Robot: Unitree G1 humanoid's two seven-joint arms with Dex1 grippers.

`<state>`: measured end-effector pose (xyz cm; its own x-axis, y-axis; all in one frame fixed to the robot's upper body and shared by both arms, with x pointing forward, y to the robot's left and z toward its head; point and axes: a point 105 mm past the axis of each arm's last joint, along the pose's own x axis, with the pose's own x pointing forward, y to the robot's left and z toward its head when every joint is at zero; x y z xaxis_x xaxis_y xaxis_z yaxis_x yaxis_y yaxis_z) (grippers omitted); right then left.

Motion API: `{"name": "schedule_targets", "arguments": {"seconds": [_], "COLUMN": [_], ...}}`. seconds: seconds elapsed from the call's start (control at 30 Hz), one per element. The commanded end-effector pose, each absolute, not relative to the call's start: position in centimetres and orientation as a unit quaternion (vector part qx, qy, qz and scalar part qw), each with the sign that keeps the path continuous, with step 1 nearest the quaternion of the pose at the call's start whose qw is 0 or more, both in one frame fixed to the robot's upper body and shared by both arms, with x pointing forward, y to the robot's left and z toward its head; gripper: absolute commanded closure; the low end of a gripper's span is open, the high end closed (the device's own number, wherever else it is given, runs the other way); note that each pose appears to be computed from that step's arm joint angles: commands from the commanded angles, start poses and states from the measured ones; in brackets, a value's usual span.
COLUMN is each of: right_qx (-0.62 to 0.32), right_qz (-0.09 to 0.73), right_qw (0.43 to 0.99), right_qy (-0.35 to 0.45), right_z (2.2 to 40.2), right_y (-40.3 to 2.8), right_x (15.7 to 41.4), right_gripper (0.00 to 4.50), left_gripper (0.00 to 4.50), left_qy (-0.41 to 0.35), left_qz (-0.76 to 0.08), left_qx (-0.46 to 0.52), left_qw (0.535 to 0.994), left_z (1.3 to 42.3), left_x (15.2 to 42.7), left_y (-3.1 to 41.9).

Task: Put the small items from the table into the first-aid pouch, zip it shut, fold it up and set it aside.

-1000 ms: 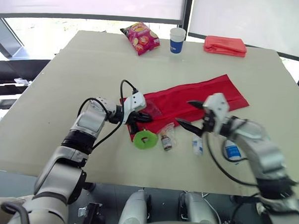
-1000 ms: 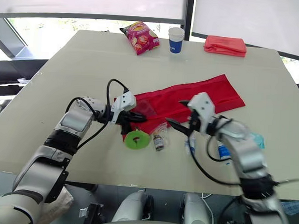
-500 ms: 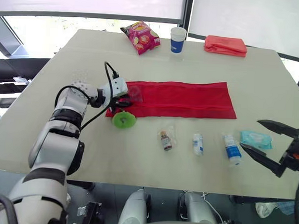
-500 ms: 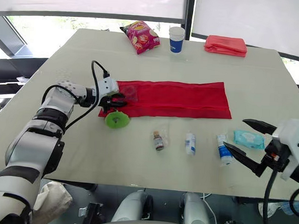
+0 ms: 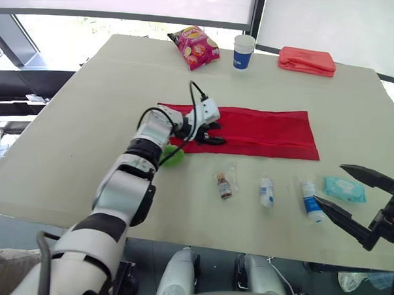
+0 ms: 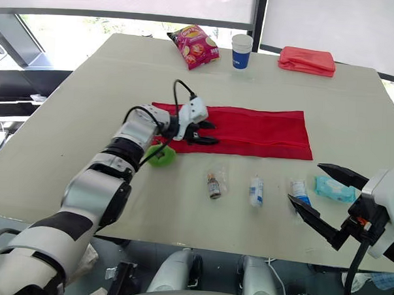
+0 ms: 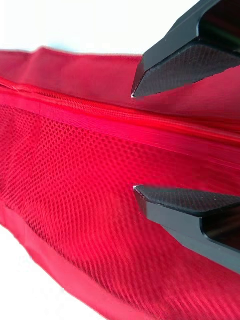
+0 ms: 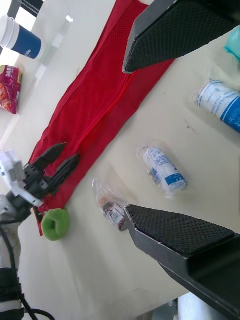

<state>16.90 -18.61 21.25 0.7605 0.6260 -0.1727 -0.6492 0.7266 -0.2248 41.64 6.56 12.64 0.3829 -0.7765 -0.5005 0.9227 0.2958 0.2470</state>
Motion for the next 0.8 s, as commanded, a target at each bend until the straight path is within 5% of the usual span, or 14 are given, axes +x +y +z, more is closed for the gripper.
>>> {"name": "schedule_targets", "arguments": {"seconds": [0.03,0.2,0.3,0.5,0.8], "right_qx": [-0.158,-0.157,-0.154,-0.15,-0.149], "right_qz": [0.331,0.319,0.315,0.314,0.328], "right_qw": [0.93,0.935,0.936,0.937,0.932], "right_qy": [0.019,0.022,0.024,0.026,0.037], "right_z": [22.5,22.4,22.1,21.8,21.1], "right_y": [-18.7,-18.9,-18.9,-18.8,-18.3], "right_x": [16.3,16.0,16.0,15.9,16.1], "right_gripper": [0.0,0.0,0.0,0.0,0.0], "left_gripper": [1.56,1.56,2.18,4.44,4.44], "left_qy": [0.115,0.108,0.104,0.11,0.112], "left_qz": [-0.532,-0.519,-0.524,-0.534,-0.599], "left_qx": [0.276,0.303,0.308,0.32,0.239], "left_qw": [0.792,0.792,0.787,0.775,0.756], "left_z": [14.7,14.5,14.3,13.5,13.9], "left_x": [42.3,42.7,42.6,42.2,39.8], "left_y": [4.6,4.0,3.5,4.2,5.9]}}
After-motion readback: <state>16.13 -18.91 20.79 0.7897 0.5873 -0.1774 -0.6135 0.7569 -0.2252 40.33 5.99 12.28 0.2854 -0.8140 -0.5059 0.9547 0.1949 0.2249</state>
